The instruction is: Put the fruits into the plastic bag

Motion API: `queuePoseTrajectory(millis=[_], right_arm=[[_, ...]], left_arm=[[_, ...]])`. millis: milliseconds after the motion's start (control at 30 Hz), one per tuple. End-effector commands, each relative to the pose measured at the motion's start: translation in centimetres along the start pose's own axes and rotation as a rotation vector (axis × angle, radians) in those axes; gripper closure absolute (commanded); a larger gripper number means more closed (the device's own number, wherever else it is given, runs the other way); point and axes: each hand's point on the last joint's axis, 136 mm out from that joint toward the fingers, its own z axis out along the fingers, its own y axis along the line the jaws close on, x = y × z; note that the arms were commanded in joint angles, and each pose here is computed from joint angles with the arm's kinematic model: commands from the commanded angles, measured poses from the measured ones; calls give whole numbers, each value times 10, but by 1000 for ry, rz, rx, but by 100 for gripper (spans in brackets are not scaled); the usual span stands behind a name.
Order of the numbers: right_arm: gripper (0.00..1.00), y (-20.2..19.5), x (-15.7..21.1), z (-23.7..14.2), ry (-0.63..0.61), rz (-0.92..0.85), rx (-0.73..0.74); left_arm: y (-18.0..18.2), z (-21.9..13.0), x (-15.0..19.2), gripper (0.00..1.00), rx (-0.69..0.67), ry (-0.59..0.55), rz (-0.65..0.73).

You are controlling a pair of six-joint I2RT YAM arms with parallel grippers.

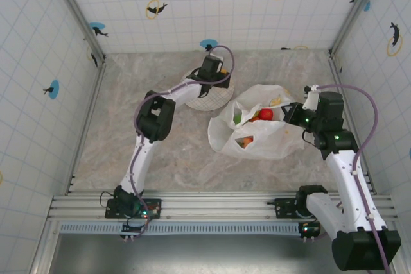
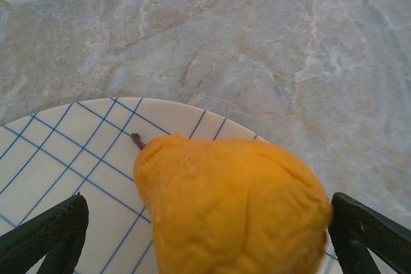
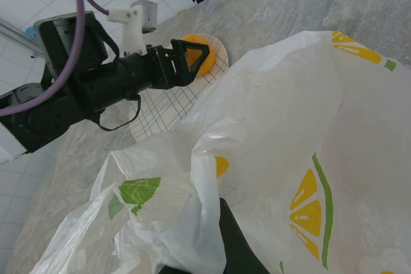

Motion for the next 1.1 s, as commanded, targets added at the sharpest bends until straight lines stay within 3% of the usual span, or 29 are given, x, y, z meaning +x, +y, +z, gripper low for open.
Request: queuePoseTrajectory(millis=[0,367,567,767,1067], right_arm=[[100,0,1,2,0,-16,-6],[100,0,2,2,-2,-7,-8],[100,0,3,1,-4,-1,-10],[100,2,1,1,-12,6,-19],[100,9,-2,-3,-26,5,-40]], left_arm=[[5,10,2,3,-42,11,70],[9,20,1,19,-74,-9,138],[11,6,-10,29,-90,-13,144],[12,-33,-25,32,-84,-43,116],[2,-144,-23,34,33,-109,-30]])
